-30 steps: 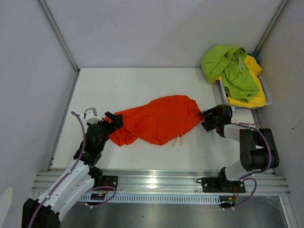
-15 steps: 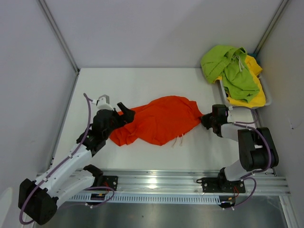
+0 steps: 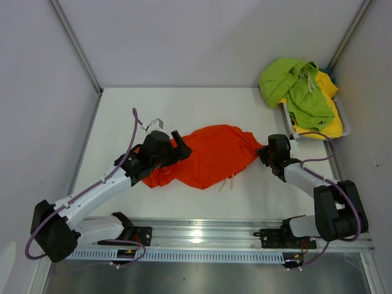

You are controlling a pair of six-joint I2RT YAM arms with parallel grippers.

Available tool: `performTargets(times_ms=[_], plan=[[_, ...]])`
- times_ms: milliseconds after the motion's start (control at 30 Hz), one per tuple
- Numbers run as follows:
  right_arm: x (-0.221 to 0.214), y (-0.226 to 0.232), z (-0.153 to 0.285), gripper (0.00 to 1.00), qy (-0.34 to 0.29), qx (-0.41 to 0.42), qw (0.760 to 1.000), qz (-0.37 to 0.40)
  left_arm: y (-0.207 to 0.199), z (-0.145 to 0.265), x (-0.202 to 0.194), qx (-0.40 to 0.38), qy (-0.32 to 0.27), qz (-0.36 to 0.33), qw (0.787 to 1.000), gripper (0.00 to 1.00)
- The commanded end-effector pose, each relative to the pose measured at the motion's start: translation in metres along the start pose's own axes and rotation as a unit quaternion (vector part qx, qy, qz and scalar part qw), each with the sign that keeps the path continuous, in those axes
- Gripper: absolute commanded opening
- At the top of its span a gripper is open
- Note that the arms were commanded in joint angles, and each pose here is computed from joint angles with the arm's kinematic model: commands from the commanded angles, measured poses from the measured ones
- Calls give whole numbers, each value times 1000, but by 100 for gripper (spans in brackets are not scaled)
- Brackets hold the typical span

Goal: Fold and stack the shorts
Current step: Flatten the shorts out

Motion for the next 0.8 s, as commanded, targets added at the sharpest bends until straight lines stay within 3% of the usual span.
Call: performTargets(times_ms=[0,233,367,767], plan=[[7,9,5,0,-29,12,999,8,10,-1,7,42,-26,44,998,98],[3,12,6,0,-26,18,999,17,16,-32,-6,-35,40,10,999,99],[1,11,6,0,-28,18,999,24,12,-48,-12,34,81,-23,996,99],[-3,10,9,0,-40,16,998,49,-16,-88,-15,151,103,-54,982,95]])
Point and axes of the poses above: each gripper's point midway between its finger pads, its own z axis back along the fingers, its own y axis along the line the jaws close on, x = y × z, the point moved 10 cm from there along z, back along the fingers, and after that the axes turned 4 degrees about -z, right-handed, at the moved point
